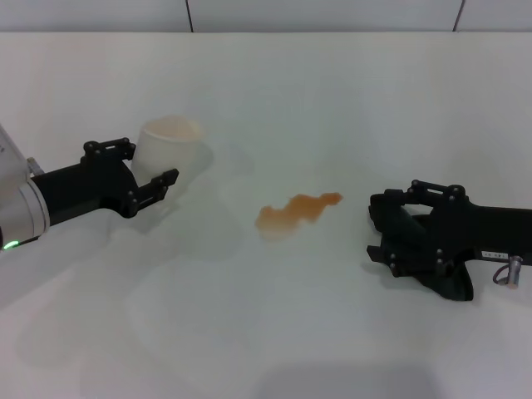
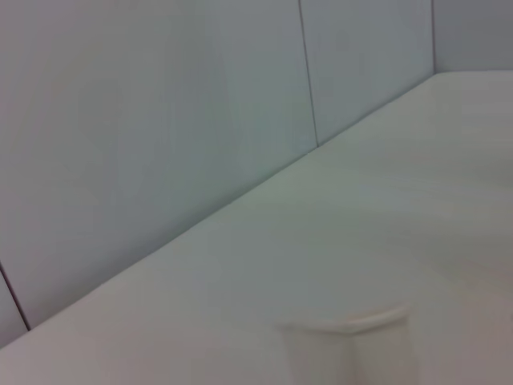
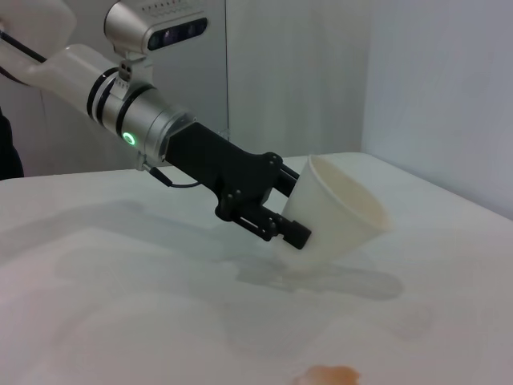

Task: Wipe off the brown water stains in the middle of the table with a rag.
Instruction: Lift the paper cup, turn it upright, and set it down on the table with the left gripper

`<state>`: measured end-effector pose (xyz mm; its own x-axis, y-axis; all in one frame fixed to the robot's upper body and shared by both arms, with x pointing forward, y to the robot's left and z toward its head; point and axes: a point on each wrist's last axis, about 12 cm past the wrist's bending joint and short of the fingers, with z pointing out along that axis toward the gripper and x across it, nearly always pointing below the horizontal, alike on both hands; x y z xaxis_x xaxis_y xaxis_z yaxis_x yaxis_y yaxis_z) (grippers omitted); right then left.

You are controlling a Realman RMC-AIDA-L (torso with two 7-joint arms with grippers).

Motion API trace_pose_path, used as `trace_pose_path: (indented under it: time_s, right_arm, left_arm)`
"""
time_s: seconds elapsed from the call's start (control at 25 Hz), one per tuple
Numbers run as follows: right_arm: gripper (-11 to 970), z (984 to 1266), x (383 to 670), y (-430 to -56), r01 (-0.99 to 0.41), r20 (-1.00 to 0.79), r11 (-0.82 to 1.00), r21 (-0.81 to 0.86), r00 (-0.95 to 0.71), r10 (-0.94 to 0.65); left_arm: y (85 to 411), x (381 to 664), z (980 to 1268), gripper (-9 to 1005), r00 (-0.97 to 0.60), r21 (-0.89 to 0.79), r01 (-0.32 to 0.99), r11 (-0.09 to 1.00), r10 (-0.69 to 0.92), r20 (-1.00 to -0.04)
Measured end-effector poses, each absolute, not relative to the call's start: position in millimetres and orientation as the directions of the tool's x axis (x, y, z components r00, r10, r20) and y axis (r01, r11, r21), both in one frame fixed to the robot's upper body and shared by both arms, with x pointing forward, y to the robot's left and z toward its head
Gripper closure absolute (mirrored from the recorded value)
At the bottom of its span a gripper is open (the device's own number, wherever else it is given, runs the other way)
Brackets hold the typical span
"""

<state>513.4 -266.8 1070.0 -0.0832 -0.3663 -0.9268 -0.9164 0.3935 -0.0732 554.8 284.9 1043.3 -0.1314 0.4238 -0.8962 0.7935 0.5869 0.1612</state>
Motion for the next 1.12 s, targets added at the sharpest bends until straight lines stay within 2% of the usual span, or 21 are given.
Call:
trace_pose_path:
  time_s: [0.56,1.12]
  right_arm:
    - [102,1070,514,-266,-0.916,-0.926,0.394,-0.078,-0.079,-0.368]
    - [103,1071,515,-264,-0.918,-0.928,0.386,-0.087,-0.066,-0.366]
  left_arm:
    - [291,549,1040,357,-0.148,0.154,0.786,0.599,0.424,-0.893]
    - [302,528,1027,332,-0.185,0.141,0.785,0.603,0.445,-0.876]
